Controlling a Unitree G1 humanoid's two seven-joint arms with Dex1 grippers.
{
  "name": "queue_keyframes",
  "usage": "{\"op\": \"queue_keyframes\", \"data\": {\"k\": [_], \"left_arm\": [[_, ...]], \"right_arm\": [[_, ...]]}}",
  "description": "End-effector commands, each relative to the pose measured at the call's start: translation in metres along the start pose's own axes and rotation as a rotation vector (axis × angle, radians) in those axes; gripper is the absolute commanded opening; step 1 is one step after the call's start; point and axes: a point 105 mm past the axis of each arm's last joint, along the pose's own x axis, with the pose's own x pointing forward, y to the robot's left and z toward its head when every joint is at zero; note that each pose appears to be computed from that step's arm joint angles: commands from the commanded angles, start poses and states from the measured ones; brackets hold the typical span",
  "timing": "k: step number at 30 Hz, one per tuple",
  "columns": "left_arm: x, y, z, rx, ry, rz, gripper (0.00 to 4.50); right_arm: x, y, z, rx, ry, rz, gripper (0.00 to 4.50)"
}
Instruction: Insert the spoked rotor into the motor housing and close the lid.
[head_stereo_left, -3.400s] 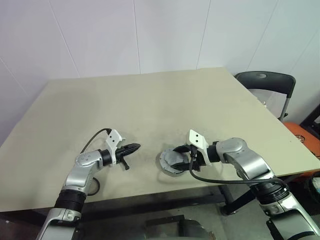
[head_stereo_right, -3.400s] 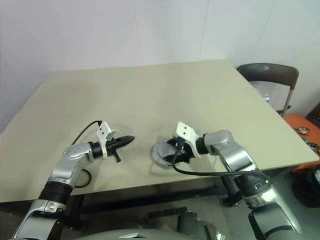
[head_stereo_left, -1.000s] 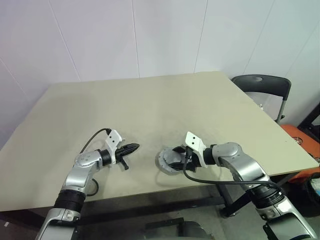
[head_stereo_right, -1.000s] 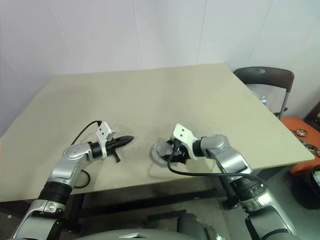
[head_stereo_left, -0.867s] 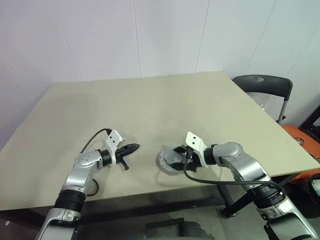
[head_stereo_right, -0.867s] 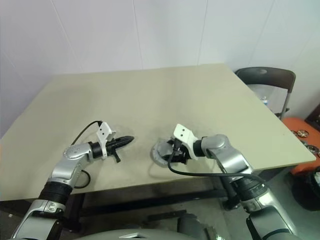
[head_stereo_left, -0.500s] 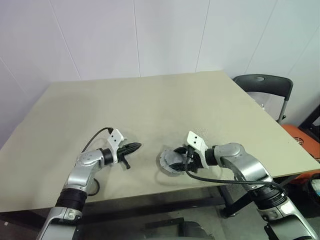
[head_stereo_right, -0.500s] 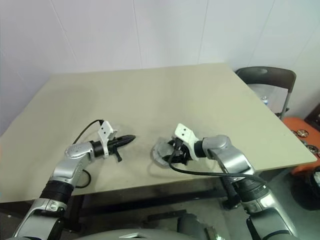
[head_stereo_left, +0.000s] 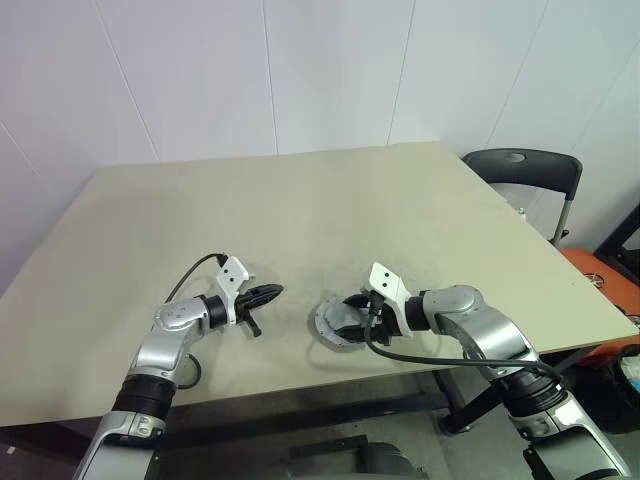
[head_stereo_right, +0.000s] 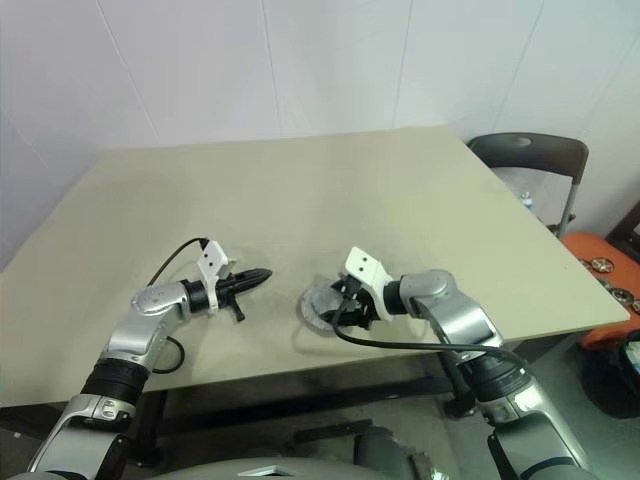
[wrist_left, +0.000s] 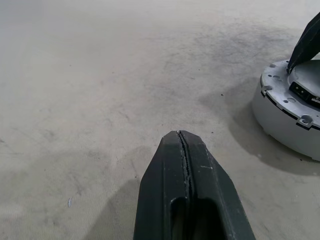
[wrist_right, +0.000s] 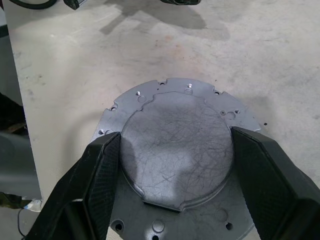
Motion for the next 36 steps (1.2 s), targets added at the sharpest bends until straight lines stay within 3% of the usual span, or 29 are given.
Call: {"op": "queue_keyframes", "data": {"k": [1, 16, 21, 36], "left_arm": [[0.0, 0.003, 0.011, 0.041, -0.027, 0.006, 0.0], [0.0, 0.003, 0.009, 0.049, -0.016, 0.003, 0.0], [0.0, 0.003, 0.009, 0.051, -0.013, 0.002, 0.0], [0.001, 0.0, 0.006, 0.048, -0.011, 0.003, 0.0]], "right_arm": [[0.005, 0.007, -0.043, 0.087, 0.149, 0.033, 3.03], [-0.011, -0.004, -0.038, 0.045, 0.161, 0.025, 3.03], [-0.014, -0.003, -0.008, 0.056, 0.023, 0.051, 3.03], [-0.016, -0.006, -0.022, 0.026, 0.108, 0.046, 3.03]]}}
